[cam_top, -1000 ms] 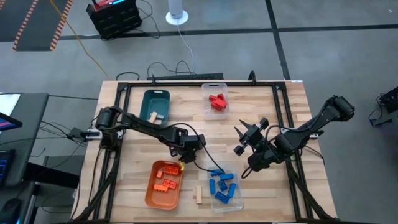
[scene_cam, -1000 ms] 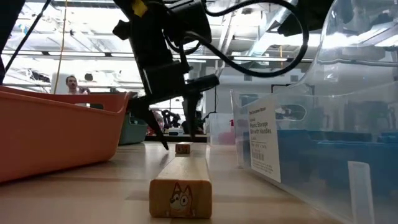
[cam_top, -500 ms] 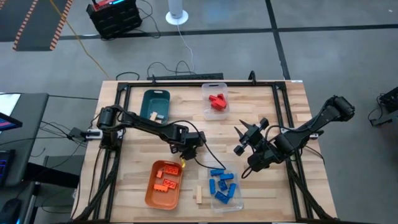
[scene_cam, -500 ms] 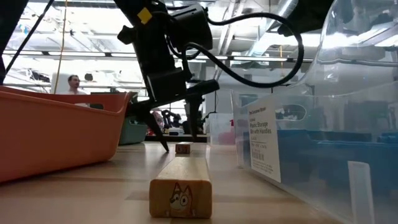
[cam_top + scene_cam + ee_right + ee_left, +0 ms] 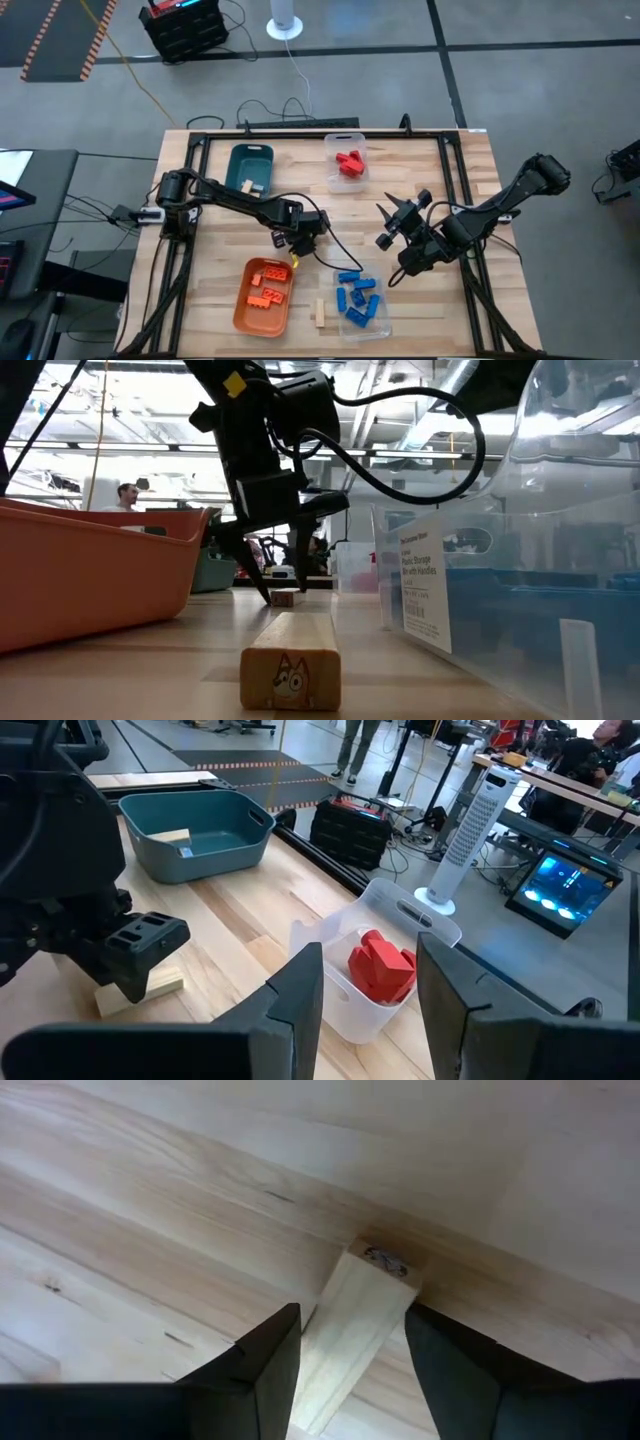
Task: Sort blocks
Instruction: Put the brown wooden block into the blue bin
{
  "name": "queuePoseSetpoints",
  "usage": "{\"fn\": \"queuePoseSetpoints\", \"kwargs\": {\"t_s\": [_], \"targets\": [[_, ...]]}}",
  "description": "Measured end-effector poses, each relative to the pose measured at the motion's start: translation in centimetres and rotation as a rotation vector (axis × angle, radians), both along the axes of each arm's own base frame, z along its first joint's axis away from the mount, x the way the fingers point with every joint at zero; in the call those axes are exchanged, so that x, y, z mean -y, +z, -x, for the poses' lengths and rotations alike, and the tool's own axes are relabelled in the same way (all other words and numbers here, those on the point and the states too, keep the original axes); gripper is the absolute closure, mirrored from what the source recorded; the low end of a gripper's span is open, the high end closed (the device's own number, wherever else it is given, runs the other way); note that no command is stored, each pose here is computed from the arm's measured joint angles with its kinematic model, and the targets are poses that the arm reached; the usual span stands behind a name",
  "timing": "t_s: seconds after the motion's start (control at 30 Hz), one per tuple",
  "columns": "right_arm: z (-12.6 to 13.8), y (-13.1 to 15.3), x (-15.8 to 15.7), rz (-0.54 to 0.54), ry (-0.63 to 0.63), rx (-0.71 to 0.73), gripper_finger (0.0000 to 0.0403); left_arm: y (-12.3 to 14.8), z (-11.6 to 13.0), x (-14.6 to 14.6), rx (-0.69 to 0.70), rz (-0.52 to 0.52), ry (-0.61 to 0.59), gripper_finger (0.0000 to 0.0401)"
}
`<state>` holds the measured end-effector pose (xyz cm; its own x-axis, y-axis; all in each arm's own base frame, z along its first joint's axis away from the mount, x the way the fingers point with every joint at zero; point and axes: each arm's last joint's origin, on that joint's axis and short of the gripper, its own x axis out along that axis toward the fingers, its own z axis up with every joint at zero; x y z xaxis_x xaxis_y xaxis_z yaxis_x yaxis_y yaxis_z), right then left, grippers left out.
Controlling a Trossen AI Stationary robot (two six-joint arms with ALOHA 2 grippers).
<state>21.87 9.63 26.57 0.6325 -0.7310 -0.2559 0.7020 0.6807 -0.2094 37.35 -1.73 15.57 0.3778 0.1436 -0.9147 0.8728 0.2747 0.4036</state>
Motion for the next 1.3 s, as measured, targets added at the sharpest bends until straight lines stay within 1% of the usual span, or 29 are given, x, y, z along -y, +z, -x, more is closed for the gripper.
{"fn": "queuePoseSetpoints", "kwargs": {"t_s": [0.2,0.43,0.53,0.87,1.0,1.1,1.2,1.3], "targets": [[0.0,0.0,0.0,0.0,0.0,-0.001,0.0267,0.3,-0.1,-0.2,-0.009,-0.004,-0.006,0.0247],[0.0,0.0,0.0,0.003,0.001,-0.003,0.0267,0.3,0.3,0.1,-0.048,-0.013,-0.021,0.0301],[0.0,0.0,0.0,0.003,0.001,-0.003,0.0267,0.4,0.3,0.3,-0.043,-0.015,-0.007,0.0319],[0.0,0.0,0.0,0.001,0.0,-0.001,0.0267,2.0,-0.4,1.3,-0.032,-0.006,0.032,0.0345],[0.0,0.0,0.0,0.001,0.0,0.0,0.0267,2.7,-0.5,1.2,-0.04,0.009,0.08,0.0346],[0.0,0.0,0.0,0.001,0.0,-0.001,0.0267,3.1,-0.6,1.3,-0.037,0.035,0.124,0.0335],[0.0,0.0,0.0,0.0,0.0,-0.001,0.0267,3.2,-0.6,1.1,-0.044,0.075,0.15,0.031],[0.0,0.0,0.0,0.0,-0.001,0.001,0.0267,3.2,-0.7,0.4,-0.044,0.082,0.17,0.0275]]}}
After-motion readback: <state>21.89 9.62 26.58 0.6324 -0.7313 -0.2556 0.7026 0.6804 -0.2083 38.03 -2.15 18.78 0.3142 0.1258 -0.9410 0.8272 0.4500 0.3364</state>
